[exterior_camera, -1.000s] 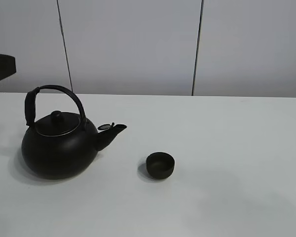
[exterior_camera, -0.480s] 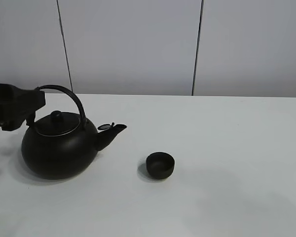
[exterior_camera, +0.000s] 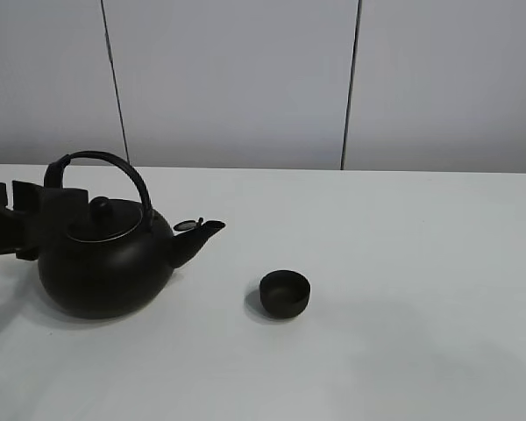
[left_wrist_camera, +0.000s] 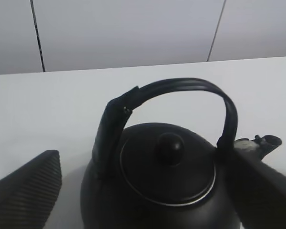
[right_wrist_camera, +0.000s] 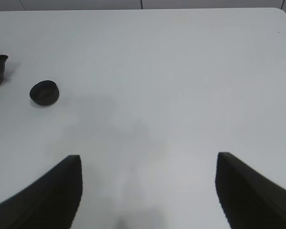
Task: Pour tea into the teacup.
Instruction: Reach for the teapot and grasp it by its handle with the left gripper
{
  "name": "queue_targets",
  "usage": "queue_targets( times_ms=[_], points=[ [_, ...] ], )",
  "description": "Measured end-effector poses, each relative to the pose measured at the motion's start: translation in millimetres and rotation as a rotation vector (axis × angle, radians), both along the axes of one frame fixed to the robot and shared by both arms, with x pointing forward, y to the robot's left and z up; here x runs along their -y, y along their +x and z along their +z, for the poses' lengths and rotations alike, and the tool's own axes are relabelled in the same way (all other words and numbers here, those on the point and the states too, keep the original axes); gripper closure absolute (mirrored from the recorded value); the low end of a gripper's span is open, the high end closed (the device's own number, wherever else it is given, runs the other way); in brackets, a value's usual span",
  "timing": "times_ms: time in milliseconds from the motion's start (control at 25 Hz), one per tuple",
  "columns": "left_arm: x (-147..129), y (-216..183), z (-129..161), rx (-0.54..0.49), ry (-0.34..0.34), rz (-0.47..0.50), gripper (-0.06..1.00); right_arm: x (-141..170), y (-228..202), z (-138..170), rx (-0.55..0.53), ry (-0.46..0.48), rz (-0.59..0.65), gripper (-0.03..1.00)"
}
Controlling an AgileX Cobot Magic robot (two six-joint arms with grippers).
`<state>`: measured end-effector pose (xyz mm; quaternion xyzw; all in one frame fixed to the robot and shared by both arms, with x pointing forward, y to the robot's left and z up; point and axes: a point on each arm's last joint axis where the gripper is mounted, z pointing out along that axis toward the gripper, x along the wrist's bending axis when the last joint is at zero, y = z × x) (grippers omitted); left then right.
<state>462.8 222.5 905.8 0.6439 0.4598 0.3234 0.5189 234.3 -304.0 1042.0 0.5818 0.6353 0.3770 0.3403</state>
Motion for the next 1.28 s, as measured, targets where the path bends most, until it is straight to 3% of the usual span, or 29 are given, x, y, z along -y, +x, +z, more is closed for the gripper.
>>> queue_targets(
  times_ms=[480, 920, 1280],
  points=[
    [-20, 7, -17, -0.070, 0.003, 0.090, 0.28, 0, 0, 0, 0.000, 0.001, 0.000, 0.43],
    [-30, 9, -16, -0.082, -0.033, 0.020, 0.28, 0, 0, 0, 0.000, 0.001, 0.000, 0.43],
    [-27, 25, -7, -0.017, -0.040, -0.003, 0.28, 0, 0, 0, 0.000, 0.001, 0.000, 0.43]
  ],
)
